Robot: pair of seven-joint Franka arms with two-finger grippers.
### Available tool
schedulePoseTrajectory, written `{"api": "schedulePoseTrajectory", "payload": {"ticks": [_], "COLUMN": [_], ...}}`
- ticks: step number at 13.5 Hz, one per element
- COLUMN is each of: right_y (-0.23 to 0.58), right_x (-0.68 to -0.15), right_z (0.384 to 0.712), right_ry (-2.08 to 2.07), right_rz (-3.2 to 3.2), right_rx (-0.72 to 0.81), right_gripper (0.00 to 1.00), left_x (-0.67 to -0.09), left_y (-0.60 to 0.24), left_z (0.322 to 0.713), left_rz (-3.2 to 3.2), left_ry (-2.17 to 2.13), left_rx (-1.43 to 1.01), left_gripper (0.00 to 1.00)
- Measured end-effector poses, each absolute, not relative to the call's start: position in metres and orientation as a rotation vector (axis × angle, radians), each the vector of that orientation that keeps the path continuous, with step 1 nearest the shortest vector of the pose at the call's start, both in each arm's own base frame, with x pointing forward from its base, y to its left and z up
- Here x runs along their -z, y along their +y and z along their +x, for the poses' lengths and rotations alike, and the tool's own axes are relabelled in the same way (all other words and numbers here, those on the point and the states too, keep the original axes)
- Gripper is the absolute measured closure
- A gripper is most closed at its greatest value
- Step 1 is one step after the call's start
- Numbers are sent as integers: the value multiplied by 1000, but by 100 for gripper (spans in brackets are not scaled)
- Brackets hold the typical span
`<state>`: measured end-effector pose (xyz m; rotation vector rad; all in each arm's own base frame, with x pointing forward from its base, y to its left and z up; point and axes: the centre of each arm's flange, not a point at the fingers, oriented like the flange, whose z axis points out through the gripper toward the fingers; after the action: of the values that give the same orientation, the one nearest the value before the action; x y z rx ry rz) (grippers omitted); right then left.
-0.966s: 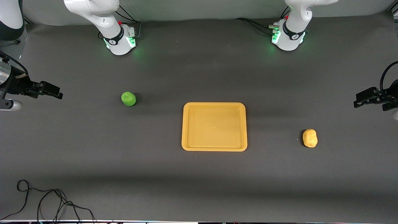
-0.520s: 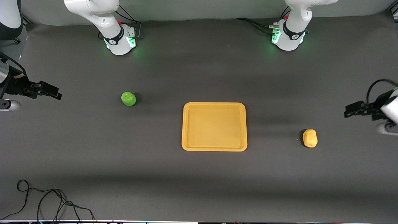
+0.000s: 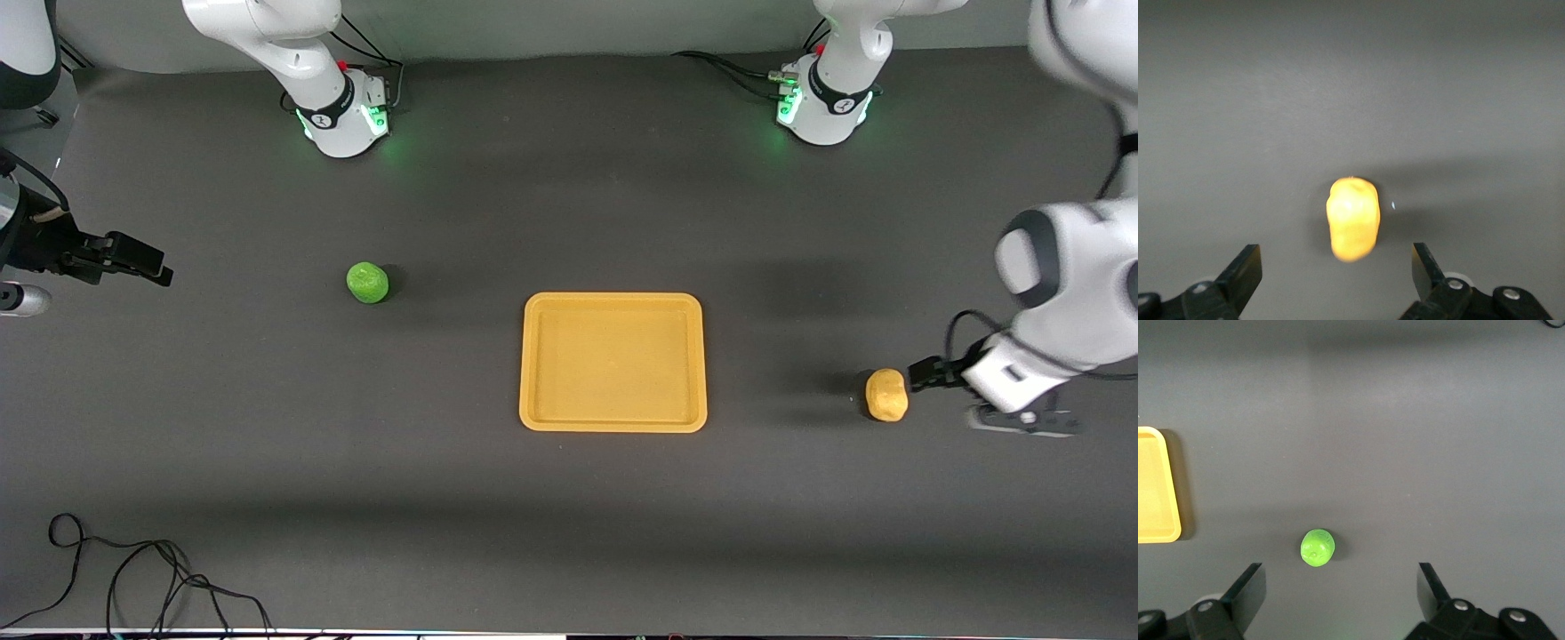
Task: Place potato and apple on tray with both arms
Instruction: 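Reach the left gripper down to the yellow potato, then close the left gripper on the yellow potato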
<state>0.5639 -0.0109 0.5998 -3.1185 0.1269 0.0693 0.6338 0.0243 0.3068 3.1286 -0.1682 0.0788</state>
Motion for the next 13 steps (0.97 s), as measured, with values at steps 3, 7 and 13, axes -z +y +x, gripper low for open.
{"api": "schedulePoseTrajectory", "payload": {"ticks": [3, 7, 13], "right_y": [-8, -7, -7], "right_x": [-595, -592, -593], "right_z": [566, 567, 567], "right_ry": [119, 116, 49], "right_rz": [-3119, -3119, -3120], "right_rx": [-83, -90, -89], "right_gripper": [0, 0, 0], "left_x": [-238, -220, -223], "left_y": [23, 23, 22], "left_z": [623, 621, 627], "left_rz": [3128, 3127, 3128], "left_ry": [-170, -171, -172], "left_rx": [-3, 32, 11], "left_gripper": [1, 20, 50]}}
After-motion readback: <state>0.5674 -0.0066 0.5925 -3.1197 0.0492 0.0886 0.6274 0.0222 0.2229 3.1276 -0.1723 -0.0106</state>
